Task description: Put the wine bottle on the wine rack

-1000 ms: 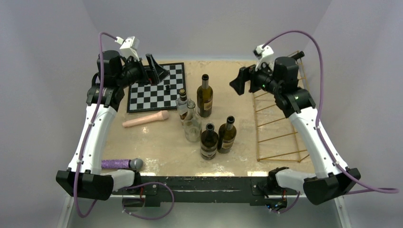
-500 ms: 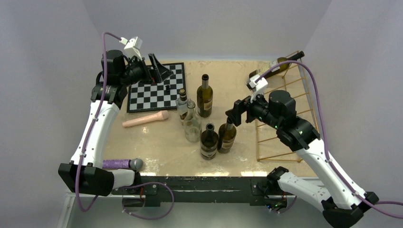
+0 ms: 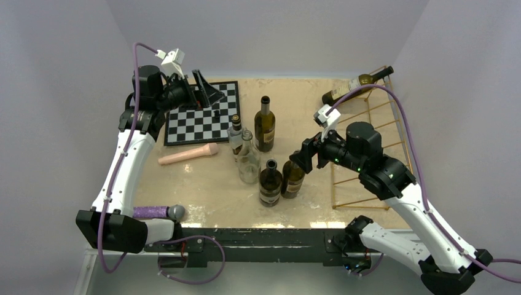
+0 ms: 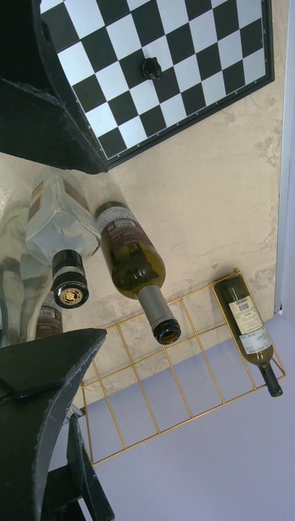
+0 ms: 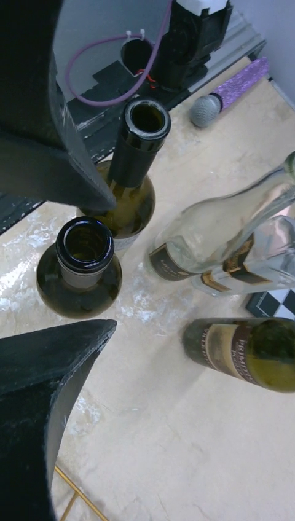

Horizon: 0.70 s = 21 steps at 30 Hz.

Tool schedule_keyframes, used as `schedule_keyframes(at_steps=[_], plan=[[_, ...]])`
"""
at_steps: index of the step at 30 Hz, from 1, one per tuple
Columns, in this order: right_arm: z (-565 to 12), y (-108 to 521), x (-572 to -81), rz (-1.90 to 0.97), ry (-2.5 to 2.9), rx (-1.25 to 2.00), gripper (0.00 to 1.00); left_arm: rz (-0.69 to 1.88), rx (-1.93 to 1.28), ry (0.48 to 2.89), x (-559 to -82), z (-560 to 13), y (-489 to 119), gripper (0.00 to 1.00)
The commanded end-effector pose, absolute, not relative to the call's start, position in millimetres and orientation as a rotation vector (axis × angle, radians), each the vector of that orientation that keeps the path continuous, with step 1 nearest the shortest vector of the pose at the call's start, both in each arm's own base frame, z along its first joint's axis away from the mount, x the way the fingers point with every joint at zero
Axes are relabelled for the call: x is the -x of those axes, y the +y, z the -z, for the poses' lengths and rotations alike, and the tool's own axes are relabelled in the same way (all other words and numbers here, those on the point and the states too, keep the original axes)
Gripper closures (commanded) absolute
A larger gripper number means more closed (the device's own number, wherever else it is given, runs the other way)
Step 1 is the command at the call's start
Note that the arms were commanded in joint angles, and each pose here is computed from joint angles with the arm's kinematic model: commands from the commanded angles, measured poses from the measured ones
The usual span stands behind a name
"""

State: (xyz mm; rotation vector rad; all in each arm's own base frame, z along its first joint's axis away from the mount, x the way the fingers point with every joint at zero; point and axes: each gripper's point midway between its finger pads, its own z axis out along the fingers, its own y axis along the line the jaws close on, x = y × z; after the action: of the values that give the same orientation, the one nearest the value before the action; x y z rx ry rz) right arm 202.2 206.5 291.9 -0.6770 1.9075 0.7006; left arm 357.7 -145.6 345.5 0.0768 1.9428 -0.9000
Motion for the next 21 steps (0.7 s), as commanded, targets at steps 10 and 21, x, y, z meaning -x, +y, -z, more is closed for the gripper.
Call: schedule_keyframes(at_steps=[10,21], plan=[[-253.4,214.2,-204.2,-0.604,1.956,0.706,0.43,0.907,-0.074,1.914,-351.2,-349.3,-144.0,0.01],[-253.0,211.9,-218.3,-0.532,1.951,0.658,0.86,0.894,-0.085,1.918,-351.8,-348.2,-143.1,0.01]])
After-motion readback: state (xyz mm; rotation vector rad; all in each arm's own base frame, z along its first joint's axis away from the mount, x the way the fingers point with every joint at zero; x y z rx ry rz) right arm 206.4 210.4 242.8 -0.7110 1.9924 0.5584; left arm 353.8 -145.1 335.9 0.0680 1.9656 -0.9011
